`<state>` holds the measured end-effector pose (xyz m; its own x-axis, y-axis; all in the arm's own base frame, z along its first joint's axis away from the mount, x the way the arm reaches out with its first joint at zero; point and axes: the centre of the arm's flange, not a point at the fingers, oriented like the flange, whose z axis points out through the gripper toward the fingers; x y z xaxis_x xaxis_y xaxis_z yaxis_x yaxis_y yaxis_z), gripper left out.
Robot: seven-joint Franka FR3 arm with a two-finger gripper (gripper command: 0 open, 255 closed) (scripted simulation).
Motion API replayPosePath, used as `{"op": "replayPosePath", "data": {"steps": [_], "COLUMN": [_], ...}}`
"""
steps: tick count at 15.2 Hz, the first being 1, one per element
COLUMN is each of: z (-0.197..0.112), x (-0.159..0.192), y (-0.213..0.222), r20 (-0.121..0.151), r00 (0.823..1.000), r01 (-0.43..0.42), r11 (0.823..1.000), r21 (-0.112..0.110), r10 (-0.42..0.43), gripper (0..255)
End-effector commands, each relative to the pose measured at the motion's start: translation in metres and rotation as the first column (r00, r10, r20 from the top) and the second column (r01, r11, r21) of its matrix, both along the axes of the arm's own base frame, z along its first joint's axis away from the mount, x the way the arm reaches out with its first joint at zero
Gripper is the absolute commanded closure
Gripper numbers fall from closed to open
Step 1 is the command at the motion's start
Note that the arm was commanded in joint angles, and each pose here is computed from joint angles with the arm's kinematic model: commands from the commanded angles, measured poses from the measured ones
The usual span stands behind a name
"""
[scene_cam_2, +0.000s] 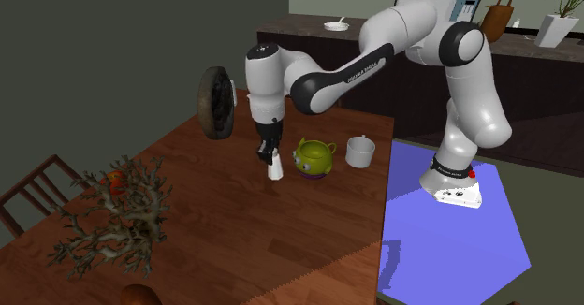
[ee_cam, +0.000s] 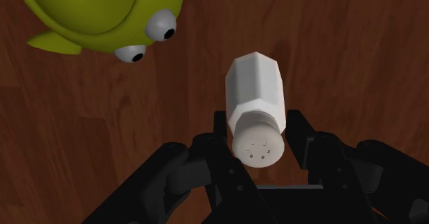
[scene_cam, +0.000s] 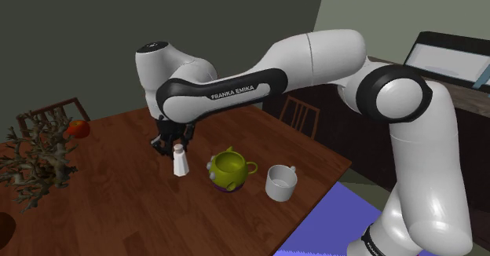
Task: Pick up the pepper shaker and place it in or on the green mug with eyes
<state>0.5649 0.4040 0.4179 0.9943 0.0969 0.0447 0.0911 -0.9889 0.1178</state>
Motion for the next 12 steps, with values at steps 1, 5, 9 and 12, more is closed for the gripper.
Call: {"op": "replayPosePath", "data": {"steps": [1, 5, 9, 12], "z": [0.010, 0.032, 0.053, 0.069], "x": [0.000, 0.000, 0.000, 0.000], "y": [-0.001, -0.001, -0.001, -0.001], "r20": [0.000, 0.000, 0.000, 0.000], "r00": [1.000, 1.000, 1.000, 1.000], "r01": [0.000, 0.000, 0.000, 0.000], "r11": [1.000, 1.000, 1.000, 1.000], "r21": [0.000, 0.000, 0.000, 0.000], "r10": [0.000, 0.000, 0.000, 0.000], "gripper": [255, 255, 255, 255]}}
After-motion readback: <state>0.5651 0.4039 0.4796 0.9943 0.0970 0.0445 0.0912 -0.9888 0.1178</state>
